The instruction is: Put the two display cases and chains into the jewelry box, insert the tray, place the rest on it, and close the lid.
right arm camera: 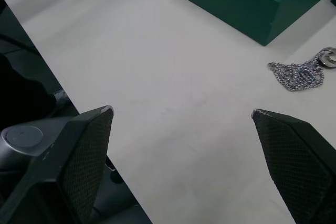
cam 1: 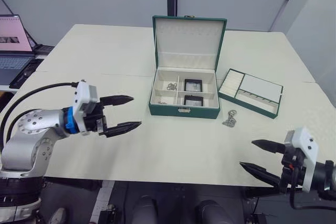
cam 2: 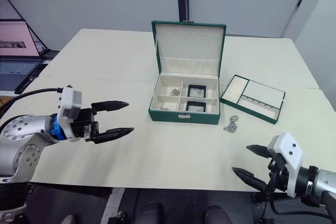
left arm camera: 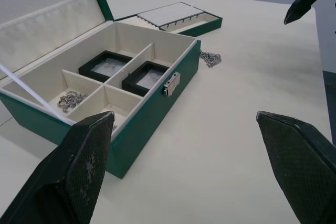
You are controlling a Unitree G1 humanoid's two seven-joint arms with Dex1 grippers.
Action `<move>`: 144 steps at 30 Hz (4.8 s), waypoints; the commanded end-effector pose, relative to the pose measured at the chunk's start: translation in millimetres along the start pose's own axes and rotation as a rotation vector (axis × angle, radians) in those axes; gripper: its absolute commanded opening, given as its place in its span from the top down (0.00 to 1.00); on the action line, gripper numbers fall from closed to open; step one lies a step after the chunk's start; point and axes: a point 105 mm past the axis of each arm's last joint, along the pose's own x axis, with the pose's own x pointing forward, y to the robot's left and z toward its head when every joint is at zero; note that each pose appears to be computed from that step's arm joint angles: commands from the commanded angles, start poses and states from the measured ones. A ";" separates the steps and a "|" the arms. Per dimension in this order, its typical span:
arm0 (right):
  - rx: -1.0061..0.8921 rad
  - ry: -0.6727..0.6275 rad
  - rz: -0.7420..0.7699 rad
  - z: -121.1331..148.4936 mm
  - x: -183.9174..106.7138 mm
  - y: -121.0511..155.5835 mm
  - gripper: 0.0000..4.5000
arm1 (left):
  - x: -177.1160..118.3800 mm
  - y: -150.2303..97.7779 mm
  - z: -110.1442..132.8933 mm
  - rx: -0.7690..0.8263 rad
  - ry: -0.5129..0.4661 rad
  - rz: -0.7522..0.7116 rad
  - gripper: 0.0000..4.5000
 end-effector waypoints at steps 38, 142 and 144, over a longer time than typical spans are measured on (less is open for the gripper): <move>-0.164 0.210 -0.099 35.5 52.4 -168.9 0.00 | 14.5 -6.6 18.5 0.011 -0.026 0.015 0.00; -0.685 0.198 0.442 140.9 167.3 -47.3 1.00 | -48.8 1.9 25.2 -0.033 -0.047 0.081 0.00; -0.684 0.198 0.446 140.4 169.4 -47.0 1.00 | -48.4 0.6 24.6 -0.035 -0.043 0.083 0.00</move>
